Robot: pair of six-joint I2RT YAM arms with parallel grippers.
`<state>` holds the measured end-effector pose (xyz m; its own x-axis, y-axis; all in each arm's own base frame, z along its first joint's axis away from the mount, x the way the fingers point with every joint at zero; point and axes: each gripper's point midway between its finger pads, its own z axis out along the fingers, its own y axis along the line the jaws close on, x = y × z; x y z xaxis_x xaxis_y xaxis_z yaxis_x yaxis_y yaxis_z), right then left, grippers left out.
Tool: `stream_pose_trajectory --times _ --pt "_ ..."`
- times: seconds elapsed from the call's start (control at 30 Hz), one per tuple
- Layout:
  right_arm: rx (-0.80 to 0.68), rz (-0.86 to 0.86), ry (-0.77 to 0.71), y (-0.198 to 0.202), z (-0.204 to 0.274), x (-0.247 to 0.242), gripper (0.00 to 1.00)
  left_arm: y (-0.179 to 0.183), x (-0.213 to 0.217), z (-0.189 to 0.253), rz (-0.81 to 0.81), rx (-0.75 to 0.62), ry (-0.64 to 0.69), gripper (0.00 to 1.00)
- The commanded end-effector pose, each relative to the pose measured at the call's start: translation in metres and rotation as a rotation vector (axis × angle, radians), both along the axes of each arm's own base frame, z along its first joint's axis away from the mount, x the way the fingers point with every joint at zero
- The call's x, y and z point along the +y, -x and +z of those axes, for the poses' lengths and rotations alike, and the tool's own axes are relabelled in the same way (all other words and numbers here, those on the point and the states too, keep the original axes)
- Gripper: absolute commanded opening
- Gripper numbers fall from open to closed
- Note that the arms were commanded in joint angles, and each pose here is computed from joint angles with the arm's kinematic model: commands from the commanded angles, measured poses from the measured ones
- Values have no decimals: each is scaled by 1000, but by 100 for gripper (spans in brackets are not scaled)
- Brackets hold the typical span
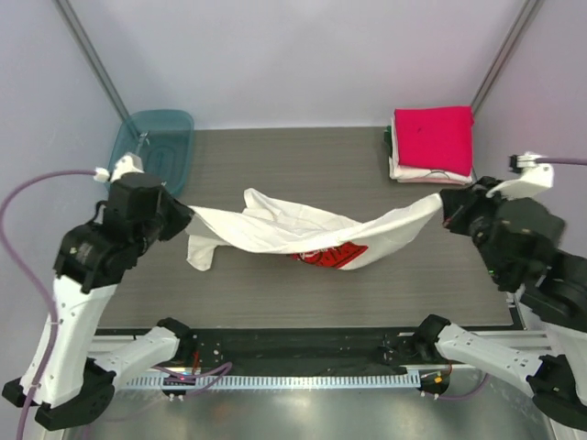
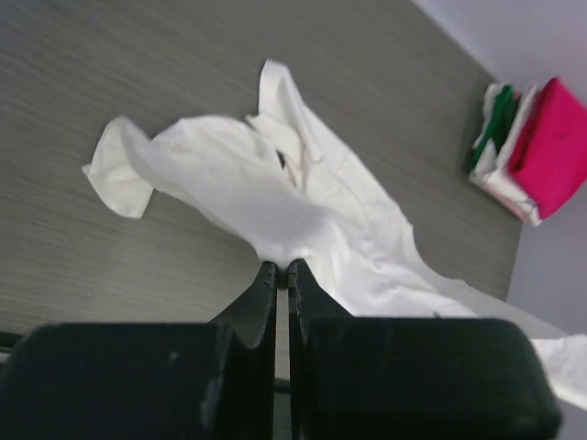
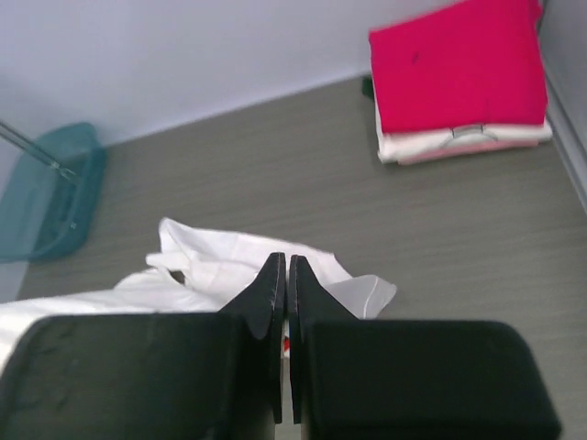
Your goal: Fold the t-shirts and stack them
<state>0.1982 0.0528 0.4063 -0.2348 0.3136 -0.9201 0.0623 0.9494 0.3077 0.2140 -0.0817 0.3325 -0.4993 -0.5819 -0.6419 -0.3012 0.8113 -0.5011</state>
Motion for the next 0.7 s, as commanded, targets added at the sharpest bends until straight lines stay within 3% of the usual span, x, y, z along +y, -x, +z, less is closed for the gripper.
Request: stream_pose_trajectory --times 0.0,0.27,0.67 --pt "-192 57 4 16 63 -18 1 18 38 39 76 -58 -120 0" --pt "-550 267 -112 77 164 -34 1 45 72 153 128 -394 -77 0" --pt "-965 556 -231 171 286 -39 1 138 123 280 155 -932 60 0"
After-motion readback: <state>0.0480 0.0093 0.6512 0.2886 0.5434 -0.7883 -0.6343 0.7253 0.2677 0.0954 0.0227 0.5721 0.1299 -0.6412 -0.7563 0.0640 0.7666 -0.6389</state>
